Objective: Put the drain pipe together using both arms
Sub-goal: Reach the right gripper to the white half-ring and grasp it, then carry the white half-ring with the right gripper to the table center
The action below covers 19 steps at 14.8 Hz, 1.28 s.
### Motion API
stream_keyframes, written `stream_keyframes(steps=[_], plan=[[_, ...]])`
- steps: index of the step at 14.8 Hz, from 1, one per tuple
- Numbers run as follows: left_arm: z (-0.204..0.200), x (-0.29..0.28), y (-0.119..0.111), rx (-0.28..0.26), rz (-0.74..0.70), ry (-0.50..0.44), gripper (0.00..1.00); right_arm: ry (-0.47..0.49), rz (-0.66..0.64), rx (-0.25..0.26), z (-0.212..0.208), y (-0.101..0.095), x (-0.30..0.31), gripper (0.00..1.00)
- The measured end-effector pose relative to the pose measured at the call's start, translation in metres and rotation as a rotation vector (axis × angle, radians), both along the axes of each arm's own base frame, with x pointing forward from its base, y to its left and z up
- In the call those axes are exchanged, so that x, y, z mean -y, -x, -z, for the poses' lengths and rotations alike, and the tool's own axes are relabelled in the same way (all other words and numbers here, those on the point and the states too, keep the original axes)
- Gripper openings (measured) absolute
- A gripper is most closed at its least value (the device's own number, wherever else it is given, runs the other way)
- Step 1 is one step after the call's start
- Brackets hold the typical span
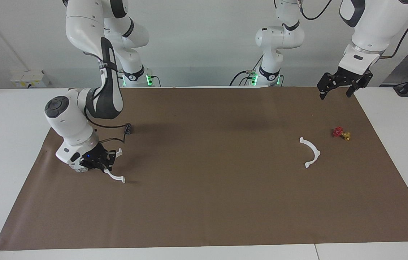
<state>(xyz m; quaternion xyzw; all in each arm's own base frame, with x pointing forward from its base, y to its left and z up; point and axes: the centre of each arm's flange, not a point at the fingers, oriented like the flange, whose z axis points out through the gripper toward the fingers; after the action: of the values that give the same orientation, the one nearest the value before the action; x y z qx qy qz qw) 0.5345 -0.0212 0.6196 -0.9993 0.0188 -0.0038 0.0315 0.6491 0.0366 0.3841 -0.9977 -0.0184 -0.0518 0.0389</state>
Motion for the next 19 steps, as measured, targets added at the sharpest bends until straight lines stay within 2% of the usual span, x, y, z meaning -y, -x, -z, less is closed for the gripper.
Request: stream_keyframes(steps=[3,7,11,14,19], plan=[[0.000,0.000,0.000,0.000,0.000,0.000,1.00,0.017,0.091,-0.014,-0.015,0.007,-0.084,0.21],[0.000,0.000,0.000,0.000,0.000,0.000,1.00,0.012,0.065,-0.031,-0.010,0.035,-0.187,0.21],[0.000,0.000,0.000,0.000,0.000,0.000,1.00,0.018,0.059,-0.049,0.009,0.059,-0.257,0.21],[0.000,0.000,0.000,0.000,0.000,0.000,1.00,0.021,0.068,-0.043,0.038,0.068,-0.298,0.21],[0.000,0.000,0.000,0.000,0.000,0.000,1.00,0.038,0.055,-0.044,0.066,0.076,-0.324,0.21]])
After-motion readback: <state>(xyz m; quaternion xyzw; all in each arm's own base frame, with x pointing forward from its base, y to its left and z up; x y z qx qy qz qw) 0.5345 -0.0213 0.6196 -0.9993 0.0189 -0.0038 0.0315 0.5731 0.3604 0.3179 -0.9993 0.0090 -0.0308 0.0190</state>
